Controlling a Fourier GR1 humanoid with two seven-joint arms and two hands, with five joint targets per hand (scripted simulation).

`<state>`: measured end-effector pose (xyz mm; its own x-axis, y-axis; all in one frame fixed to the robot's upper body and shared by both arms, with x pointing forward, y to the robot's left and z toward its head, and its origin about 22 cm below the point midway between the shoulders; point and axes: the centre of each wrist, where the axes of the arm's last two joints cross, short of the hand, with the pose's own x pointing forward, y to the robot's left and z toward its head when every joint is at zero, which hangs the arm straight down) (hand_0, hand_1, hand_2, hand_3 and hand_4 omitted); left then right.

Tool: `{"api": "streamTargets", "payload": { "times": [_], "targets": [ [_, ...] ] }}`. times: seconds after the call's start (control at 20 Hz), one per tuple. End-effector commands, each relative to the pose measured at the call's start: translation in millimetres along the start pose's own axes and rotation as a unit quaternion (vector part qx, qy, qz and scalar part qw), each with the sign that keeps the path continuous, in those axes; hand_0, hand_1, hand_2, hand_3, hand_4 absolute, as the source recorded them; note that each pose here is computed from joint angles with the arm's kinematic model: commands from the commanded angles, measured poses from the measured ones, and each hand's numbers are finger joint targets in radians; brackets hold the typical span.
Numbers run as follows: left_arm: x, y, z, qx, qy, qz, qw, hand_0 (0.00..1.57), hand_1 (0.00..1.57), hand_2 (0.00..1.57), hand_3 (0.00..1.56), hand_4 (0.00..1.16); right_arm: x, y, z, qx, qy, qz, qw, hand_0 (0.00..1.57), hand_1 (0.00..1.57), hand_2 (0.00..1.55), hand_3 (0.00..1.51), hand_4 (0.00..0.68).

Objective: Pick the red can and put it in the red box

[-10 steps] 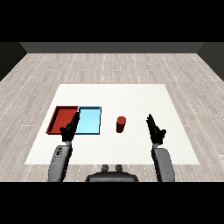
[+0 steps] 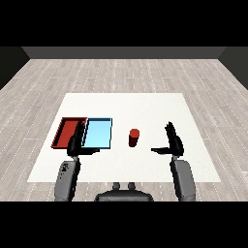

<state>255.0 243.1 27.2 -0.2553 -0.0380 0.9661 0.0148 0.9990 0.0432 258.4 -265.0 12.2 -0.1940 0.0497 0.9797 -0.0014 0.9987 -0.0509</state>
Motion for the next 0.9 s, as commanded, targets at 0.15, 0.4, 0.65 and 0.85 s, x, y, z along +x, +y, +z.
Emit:
{"api": "streamTargets", "payload": {
  "times": [0.15,0.4,0.65,0.85],
  "targets": [
    [-16.4,5.0,4.1,0.009,-0.088,0.011,0.996,0.00,0.00,0.00,0.00,0.00,-19.8,9.3,-7.5,0.019,-0.068,-0.022,0.9973,0.00,0.00,0.00,0.00,0.000],
    [-26.2,13.9,26.1,0.016,-0.090,0.027,0.995,0.00,0.00,0.00,0.00,0.00,-11.3,5.7,-1.7,0.009,-0.072,-0.034,0.9968,0.00,0.00,0.00,0.00,0.000],
    [-21.8,2.3,10.9,0.003,-0.100,0.028,0.995,0.00,0.00,0.00,0.00,0.00,2.0,-4.3,-25.7,0.015,-0.064,-0.036,0.9972,0.00,0.00,0.00,0.00,0.000],
    [-29.3,4.3,9.1,0.005,-0.101,0.036,0.994,0.00,0.00,0.00,0.00,0.00,-2.7,4.4,-24.6,0.017,-0.053,-0.032,0.9979,0.00,0.00,0.00,0.00,0.000]
  ]
}}
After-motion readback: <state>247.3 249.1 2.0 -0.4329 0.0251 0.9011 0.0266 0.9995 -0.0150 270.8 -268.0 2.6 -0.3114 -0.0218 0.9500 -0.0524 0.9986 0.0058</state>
